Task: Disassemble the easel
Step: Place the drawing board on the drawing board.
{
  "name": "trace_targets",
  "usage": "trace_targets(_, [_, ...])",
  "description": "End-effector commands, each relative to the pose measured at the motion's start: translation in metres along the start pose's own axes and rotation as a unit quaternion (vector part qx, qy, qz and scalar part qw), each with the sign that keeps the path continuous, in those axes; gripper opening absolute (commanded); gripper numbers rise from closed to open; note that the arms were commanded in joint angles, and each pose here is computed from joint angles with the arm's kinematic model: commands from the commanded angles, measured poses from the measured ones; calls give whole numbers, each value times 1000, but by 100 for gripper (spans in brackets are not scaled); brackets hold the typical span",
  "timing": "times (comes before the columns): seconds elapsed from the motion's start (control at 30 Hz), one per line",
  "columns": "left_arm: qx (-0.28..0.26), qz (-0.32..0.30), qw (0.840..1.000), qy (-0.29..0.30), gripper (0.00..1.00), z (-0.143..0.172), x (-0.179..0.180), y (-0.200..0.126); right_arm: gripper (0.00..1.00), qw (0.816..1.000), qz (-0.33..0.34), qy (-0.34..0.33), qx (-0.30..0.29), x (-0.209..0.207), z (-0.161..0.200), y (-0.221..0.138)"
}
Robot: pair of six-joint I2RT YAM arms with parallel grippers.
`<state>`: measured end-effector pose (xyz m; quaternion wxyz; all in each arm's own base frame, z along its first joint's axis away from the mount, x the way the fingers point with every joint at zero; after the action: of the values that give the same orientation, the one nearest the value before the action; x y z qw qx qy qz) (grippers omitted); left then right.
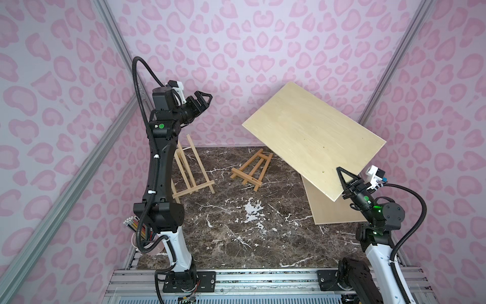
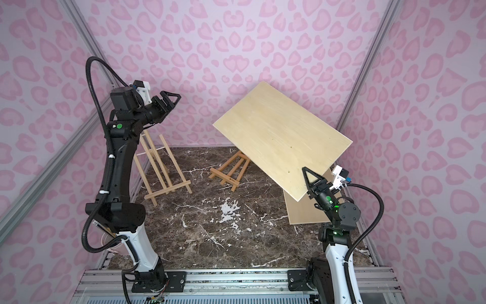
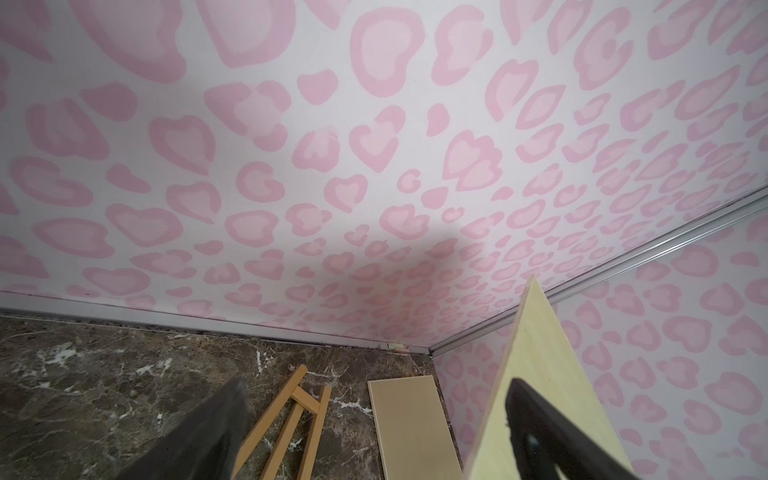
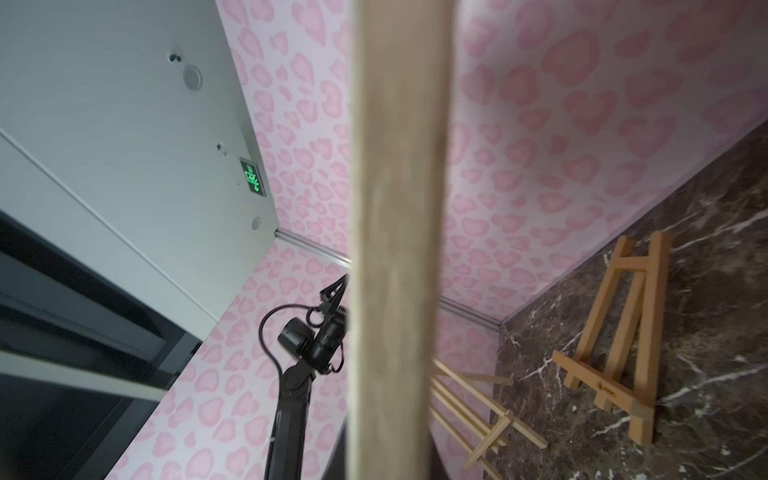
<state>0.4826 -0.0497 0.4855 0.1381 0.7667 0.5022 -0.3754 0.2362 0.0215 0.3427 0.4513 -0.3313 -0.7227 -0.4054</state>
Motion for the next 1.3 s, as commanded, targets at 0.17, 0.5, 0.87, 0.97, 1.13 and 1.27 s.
trace_targets(0.17, [-25,53,997,43,98,11,-62,-39,0,990,-3,-34,-138,-11,-34,-26])
trace_targets(0.5, [-15,99,991,90,98,69,-123,-87,0,968,83,-22,-236,-53,-38,-61])
trace_targets(0.87, [39,132,985,109,98,136,-133,-139,0,955,115,2,-275,-89,-28,-85])
trace_targets(0.97, [61,141,980,130,98,160,-134,-154,0,949,134,5,-287,-102,-28,-90])
trace_targets(1.13, [114,158,963,184,98,215,-135,-163,0,943,155,-4,-295,-118,-27,-95])
trace_targets(1.27, [189,156,939,240,98,261,-133,-160,0,942,157,-4,-297,-127,-25,-99])
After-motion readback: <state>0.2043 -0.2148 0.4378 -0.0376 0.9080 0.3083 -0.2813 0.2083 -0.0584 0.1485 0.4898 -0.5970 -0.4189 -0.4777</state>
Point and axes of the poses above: each gripper's point midway between its finger pads, its own y axis out along the fingers, its own x axis along the line the jaws close on, z = x × y, the point moved 5 cm from there along -y, back along the fingers, and after that the axes turned 2 degrees about -y, right-handed, at the moved point
